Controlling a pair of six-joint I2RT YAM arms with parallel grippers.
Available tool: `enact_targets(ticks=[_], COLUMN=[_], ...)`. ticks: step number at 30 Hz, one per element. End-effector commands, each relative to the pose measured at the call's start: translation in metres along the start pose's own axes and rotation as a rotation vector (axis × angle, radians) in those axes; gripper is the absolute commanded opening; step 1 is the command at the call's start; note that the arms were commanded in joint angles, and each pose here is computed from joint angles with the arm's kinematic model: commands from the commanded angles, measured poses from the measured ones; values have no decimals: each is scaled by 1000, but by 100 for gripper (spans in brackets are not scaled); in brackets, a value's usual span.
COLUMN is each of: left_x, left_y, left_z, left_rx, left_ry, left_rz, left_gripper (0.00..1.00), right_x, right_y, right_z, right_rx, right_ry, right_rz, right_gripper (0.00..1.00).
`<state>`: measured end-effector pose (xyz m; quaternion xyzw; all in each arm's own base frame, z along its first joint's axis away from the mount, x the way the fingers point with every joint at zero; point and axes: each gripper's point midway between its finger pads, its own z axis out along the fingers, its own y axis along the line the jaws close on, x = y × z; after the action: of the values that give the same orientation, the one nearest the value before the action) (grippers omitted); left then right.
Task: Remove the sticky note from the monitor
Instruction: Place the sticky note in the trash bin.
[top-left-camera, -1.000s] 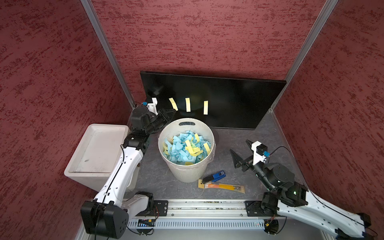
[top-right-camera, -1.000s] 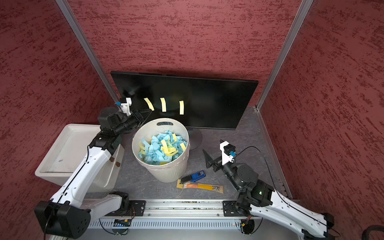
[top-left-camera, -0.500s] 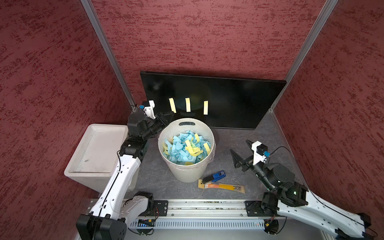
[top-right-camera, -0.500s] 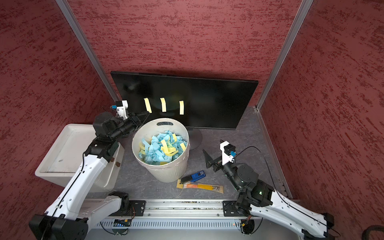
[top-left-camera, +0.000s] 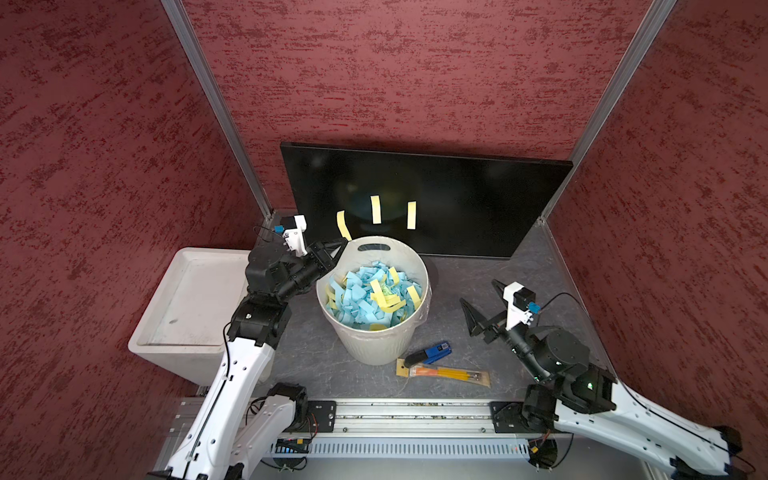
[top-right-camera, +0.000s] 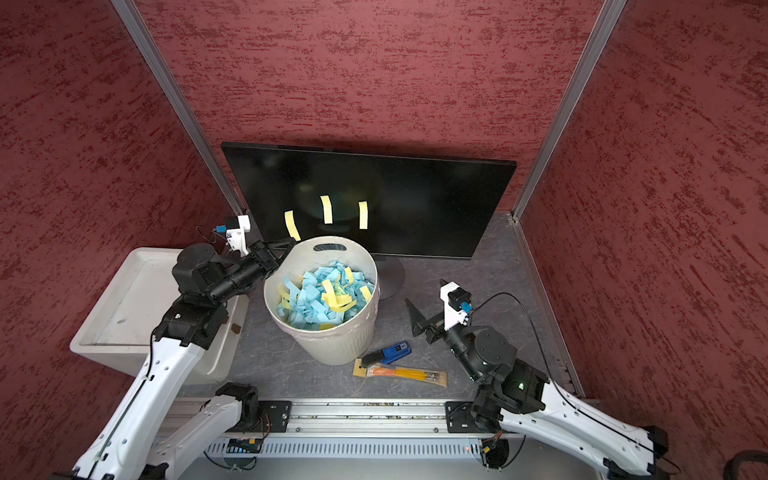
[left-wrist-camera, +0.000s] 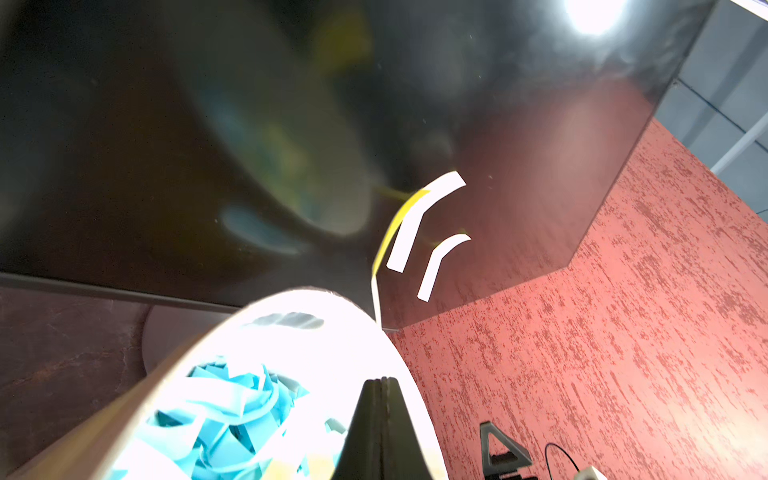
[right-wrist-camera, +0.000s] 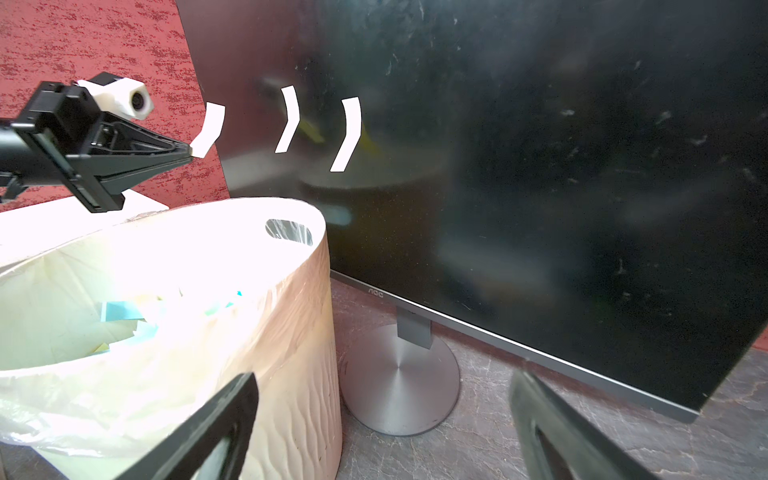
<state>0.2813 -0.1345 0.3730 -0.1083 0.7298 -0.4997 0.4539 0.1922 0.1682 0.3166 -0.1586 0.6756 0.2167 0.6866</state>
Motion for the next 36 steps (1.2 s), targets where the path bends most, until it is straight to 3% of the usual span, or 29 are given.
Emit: enact_targets(ticks=[1,24,36], left_x=[11,67,80], left_y=[3,-10,-1], left_z=[-7,-48,-53], left_rx=[-26,-141,-213], left_ry=[24,243,292], left_rz=[28,212,252], left_gripper=[0,0,3], right_x=[-3,3,6], right_y=[-4,-2,-1], right_z=[0,6,8], right_rx=[21,26,28], right_ry=[-19,-2,6], right_rz=[17,2,-1], right_gripper=[98,98,98])
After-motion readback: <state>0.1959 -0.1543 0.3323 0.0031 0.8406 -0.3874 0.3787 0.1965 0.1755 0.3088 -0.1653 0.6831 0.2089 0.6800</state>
